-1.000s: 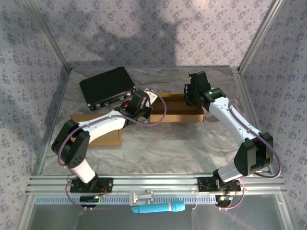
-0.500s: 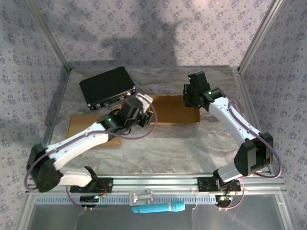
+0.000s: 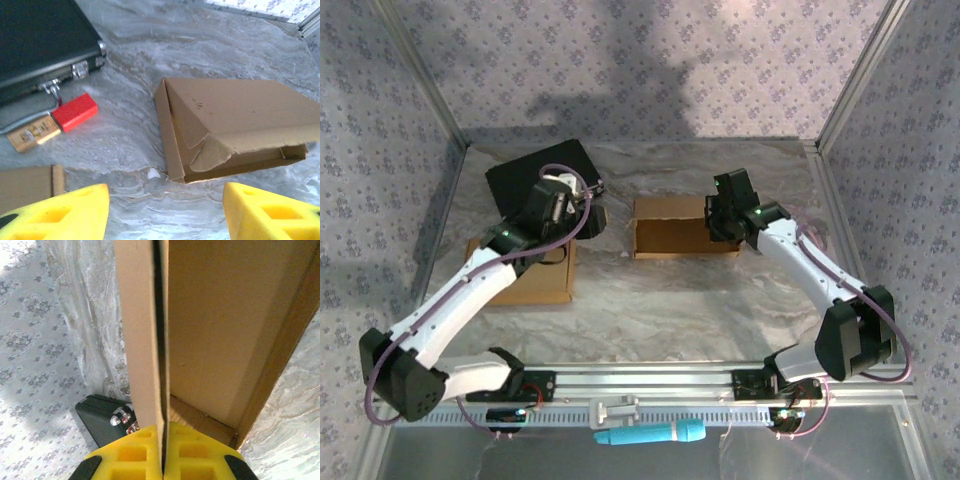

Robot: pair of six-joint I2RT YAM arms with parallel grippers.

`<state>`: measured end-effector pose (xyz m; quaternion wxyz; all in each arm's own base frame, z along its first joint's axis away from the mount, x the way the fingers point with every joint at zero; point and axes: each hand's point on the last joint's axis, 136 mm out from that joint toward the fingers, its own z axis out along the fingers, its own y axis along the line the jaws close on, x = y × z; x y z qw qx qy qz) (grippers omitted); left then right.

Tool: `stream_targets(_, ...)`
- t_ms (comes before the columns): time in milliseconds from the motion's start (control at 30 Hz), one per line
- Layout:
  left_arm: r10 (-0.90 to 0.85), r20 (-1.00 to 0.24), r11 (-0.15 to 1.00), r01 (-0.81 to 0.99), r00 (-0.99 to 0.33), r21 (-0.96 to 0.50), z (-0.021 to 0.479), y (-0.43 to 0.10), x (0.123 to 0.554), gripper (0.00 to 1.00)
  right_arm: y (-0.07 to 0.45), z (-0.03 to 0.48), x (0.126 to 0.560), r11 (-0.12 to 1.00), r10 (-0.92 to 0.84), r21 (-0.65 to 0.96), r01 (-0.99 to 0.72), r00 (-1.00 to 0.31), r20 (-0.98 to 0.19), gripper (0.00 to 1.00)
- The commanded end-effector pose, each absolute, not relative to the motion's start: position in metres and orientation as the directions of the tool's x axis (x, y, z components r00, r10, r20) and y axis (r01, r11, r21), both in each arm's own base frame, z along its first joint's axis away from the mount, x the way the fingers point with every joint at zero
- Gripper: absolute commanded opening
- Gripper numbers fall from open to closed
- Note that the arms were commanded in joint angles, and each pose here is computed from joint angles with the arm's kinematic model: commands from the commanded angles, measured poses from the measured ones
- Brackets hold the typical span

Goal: Fold the paper box

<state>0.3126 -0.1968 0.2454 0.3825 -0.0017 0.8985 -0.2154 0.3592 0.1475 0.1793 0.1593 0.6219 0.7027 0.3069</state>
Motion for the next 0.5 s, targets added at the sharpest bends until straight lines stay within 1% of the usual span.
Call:
stream_targets(0,-0.285,-0.57,0.839,0.087,-0.77,-0.538,0.244,-0.212,0.316,0.62,0.144,0.177,0.358,0.065,0.969,0.639,0.766,-0.202,0.144,0.0)
stream_targets(133,-0.365,-0.452,0.783,-0.006,-0.814,-0.622,0.225,-0.224,0.332,0.64,0.146,0.166,0.355,0.09,0.961,0.633,0.769,-0.233,0.146,0.0)
stream_targets(300,-0.378,-0.326,0.738,-0.07,-0.867,-0.671,0.199,-0.249,0.347,0.65,0.143,0.154,0.35,0.112,0.959,0.614,0.781,-0.246,0.138,0.0)
stream_targets(467,-0.356,-0.28,0.738,-0.085,-0.892,-0.669,0.177,-0.262,0.357,0.64,0.144,0.143,0.347,0.15,0.951,0.601,0.785,-0.282,0.13,0.0)
